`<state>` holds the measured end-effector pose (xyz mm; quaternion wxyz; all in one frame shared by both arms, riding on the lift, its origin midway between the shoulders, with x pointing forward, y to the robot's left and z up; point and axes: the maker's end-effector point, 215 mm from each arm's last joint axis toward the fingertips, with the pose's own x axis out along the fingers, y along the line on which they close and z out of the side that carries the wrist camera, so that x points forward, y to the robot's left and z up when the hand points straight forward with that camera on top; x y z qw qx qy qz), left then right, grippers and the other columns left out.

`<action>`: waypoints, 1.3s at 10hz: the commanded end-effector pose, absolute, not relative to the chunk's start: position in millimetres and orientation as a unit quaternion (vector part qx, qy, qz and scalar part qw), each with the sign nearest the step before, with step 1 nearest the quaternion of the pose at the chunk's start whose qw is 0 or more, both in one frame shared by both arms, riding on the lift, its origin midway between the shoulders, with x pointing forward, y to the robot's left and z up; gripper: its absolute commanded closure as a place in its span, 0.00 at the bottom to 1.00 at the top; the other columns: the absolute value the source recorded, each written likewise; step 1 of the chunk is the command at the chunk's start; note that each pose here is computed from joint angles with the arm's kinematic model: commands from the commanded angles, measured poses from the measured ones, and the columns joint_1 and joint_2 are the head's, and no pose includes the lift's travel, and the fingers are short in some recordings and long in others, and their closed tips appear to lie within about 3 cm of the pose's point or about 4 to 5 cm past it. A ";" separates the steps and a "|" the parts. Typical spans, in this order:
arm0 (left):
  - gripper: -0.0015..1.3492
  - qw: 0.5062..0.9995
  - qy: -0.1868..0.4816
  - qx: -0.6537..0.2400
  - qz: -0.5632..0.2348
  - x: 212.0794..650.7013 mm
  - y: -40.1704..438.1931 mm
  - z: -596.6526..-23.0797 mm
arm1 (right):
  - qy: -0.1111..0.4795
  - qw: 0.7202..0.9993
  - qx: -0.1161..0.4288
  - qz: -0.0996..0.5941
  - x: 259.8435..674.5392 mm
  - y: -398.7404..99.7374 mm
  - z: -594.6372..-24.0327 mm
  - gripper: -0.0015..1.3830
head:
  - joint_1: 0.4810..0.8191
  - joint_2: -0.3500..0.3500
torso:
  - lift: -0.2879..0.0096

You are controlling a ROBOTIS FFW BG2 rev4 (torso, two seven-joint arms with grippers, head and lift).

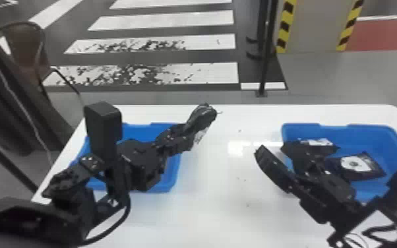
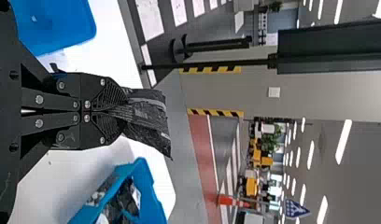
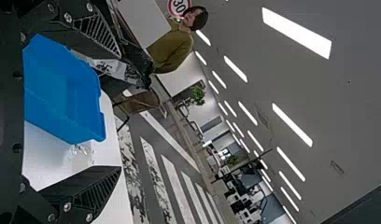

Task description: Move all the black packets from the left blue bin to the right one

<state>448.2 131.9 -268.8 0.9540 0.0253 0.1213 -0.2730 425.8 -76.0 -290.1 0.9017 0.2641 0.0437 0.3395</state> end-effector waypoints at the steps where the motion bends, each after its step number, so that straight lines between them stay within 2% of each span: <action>1: 0.90 0.945 0.116 0.020 -0.305 441.9 101.0 -265.8 | 0.031 0.900 0.259 0.349 442.2 -70.5 -277.6 0.13 | 0.63 0.62 | 0.50; 5: 0.90 0.934 0.109 0.012 -0.341 435.5 69.1 -257.1 | 0.012 0.896 0.256 0.362 461.9 -57.7 -257.8 0.14 | 0.63 0.52 | 0.50; 10: 0.90 0.927 0.119 0.006 -0.356 433.3 56.2 -264.1 | 0.006 0.883 0.251 0.397 455.9 -22.7 -241.0 0.14 | 0.63 0.54 | 0.50; 11: 0.90 0.926 0.119 0.004 -0.358 432.8 54.6 -264.4 | 0.017 0.882 0.246 0.403 455.6 -16.9 -246.2 0.25 | 0.63 0.55 | 0.50; 12: 0.90 0.926 0.116 0.005 -0.359 433.1 53.6 -262.7 | 0.016 0.884 0.236 0.403 457.4 -16.7 -246.6 0.60 | 0.63 0.56 | 0.50; 13: 0.90 0.925 0.117 0.002 -0.361 432.7 52.7 -263.5 | 0.016 0.885 0.231 0.403 457.6 -17.0 -246.7 0.81 | 0.63 0.57 | 0.50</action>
